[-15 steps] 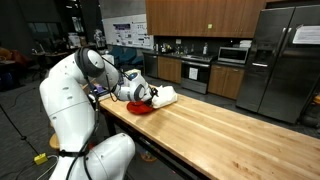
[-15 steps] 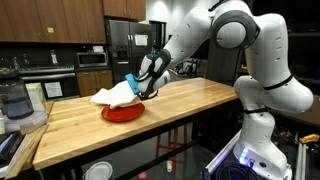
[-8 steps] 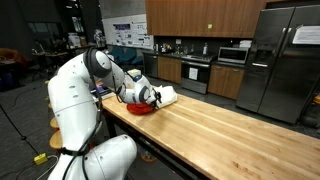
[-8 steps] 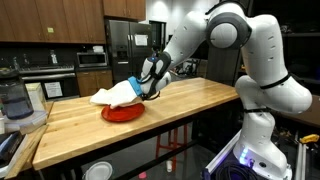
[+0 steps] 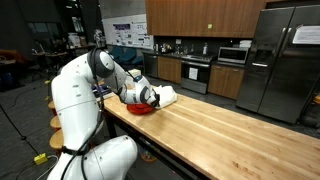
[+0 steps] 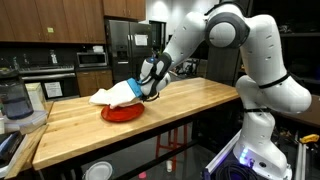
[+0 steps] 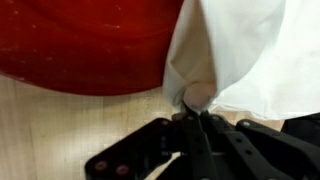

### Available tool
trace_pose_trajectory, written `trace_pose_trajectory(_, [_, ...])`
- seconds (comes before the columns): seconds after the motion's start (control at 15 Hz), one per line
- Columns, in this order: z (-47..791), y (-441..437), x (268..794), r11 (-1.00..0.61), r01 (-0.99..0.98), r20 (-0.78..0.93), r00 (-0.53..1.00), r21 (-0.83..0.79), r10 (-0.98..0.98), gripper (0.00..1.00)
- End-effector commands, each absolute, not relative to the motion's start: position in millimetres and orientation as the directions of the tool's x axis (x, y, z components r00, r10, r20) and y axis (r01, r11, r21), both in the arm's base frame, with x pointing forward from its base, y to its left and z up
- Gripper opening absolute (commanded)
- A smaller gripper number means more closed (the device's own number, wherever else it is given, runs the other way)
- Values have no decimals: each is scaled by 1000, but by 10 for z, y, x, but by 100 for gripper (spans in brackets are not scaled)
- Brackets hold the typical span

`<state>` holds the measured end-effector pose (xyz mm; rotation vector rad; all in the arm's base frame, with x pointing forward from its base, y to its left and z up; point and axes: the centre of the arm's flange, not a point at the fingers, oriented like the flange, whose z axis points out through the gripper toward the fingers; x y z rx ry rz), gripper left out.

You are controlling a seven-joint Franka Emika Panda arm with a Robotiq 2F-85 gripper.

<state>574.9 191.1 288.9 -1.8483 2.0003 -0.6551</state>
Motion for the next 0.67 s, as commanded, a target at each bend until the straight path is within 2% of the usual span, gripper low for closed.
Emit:
trace_pose_trajectory(0.0, [3028,2018,5634,10,-838,54,-47,-546,-997,1])
trace_pose_trajectory(0.6, [3278,2764,4933,-409,-708,210,355,-577,-911,1])
